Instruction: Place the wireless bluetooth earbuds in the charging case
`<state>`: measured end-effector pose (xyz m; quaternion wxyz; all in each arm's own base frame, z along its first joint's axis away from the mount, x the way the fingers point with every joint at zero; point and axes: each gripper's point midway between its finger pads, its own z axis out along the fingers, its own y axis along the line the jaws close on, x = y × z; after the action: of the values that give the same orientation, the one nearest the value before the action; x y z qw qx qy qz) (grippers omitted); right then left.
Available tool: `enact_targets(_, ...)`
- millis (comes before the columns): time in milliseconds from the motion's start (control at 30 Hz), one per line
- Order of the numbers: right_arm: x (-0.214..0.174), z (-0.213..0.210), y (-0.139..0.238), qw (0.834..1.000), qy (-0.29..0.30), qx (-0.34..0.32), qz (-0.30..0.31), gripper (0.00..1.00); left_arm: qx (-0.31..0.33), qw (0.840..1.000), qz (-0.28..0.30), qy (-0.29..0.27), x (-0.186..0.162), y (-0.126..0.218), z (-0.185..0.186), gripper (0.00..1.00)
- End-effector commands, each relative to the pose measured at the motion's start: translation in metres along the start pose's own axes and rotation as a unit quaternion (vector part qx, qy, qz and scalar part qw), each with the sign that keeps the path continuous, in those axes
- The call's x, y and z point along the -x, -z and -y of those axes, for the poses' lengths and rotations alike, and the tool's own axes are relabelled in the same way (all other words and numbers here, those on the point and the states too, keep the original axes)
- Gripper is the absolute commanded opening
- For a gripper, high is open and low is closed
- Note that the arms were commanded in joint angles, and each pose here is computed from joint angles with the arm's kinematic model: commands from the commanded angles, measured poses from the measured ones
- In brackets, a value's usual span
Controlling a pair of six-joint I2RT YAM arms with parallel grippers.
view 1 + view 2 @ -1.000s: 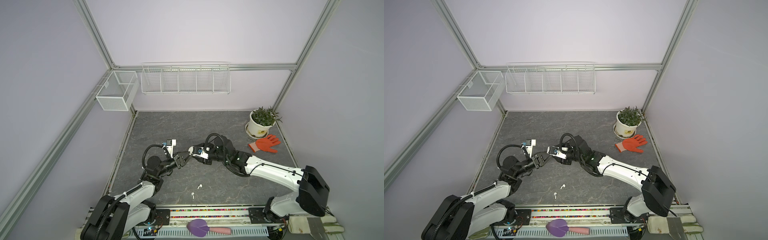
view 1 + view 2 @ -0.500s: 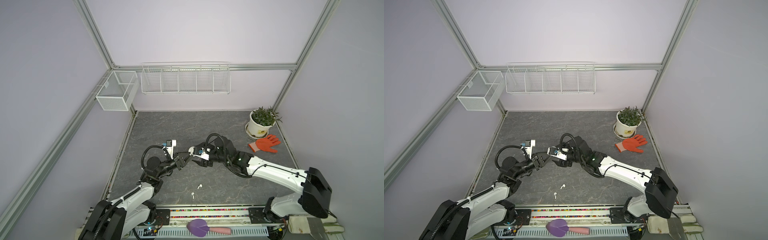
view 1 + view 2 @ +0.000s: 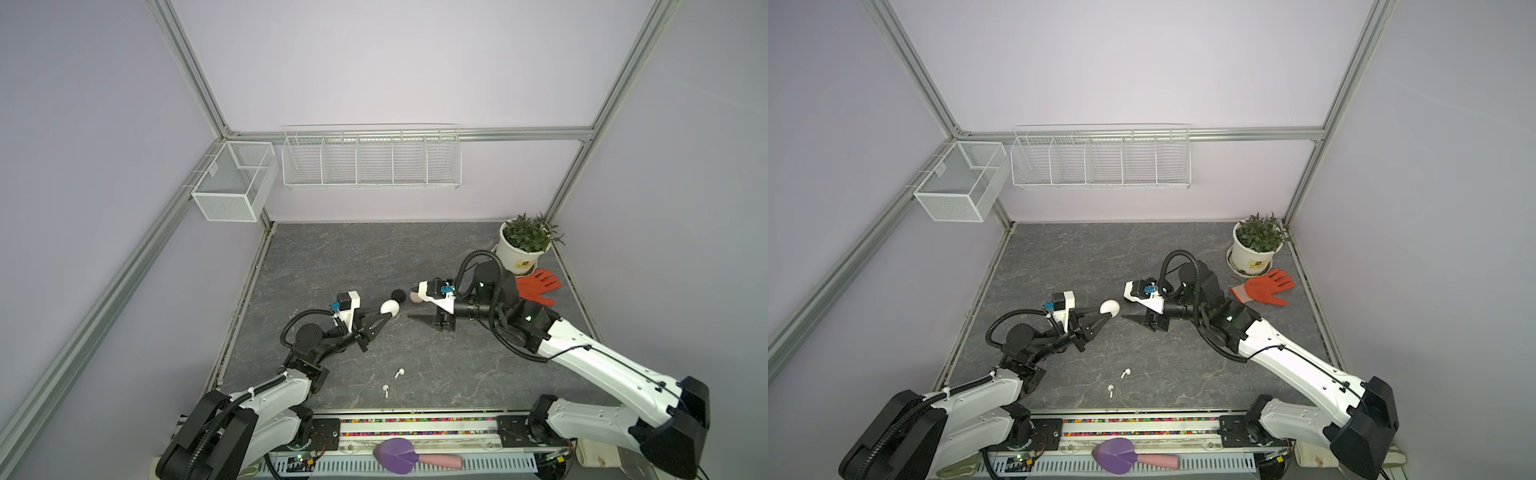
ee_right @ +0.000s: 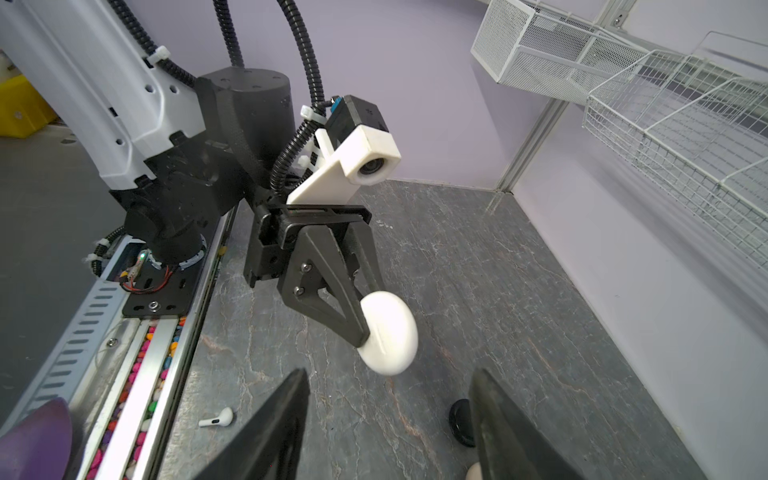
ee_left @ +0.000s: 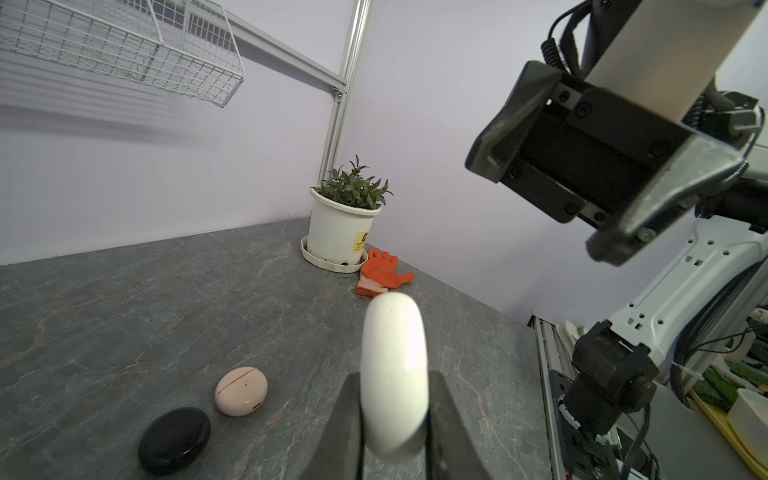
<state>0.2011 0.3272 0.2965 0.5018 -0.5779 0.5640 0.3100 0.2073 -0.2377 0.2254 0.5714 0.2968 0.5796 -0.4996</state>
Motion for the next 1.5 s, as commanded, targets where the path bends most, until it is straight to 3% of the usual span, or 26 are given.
enact_targets(0,-0.002,-0.005,-0.002,0.999,-0.011,0.030,-0.006,0.58,-0.055,0.997,0.009,-0.048,0.009,-0.002,0.020,0.00)
enact_targets(400,-0.012,0.003,-0.023,0.999,0.030,0.038,-0.022,0.56,-0.085,0.995,0.037,-0.025,0.021,-0.007,0.026,0.00)
enact_targets(500,-0.009,-0.001,-0.023,0.998,0.008,0.064,-0.006,0.56,-0.088,0.996,0.029,-0.008,0.017,-0.008,0.025,0.00)
enact_targets(633,0.003,-0.008,-0.015,0.986,-0.060,0.143,0.061,0.56,-0.098,0.994,0.046,-0.023,0.034,-0.012,0.028,0.00)
enact_targets(833,-0.004,-0.005,-0.018,0.972,-0.120,0.183,0.088,0.56,-0.100,0.993,0.051,-0.024,0.039,-0.012,0.030,0.00)
enact_targets(1467,-0.009,-0.015,-0.033,0.956,-0.148,0.240,0.075,0.34,-0.096,0.994,0.056,-0.017,0.042,-0.011,0.030,0.00)
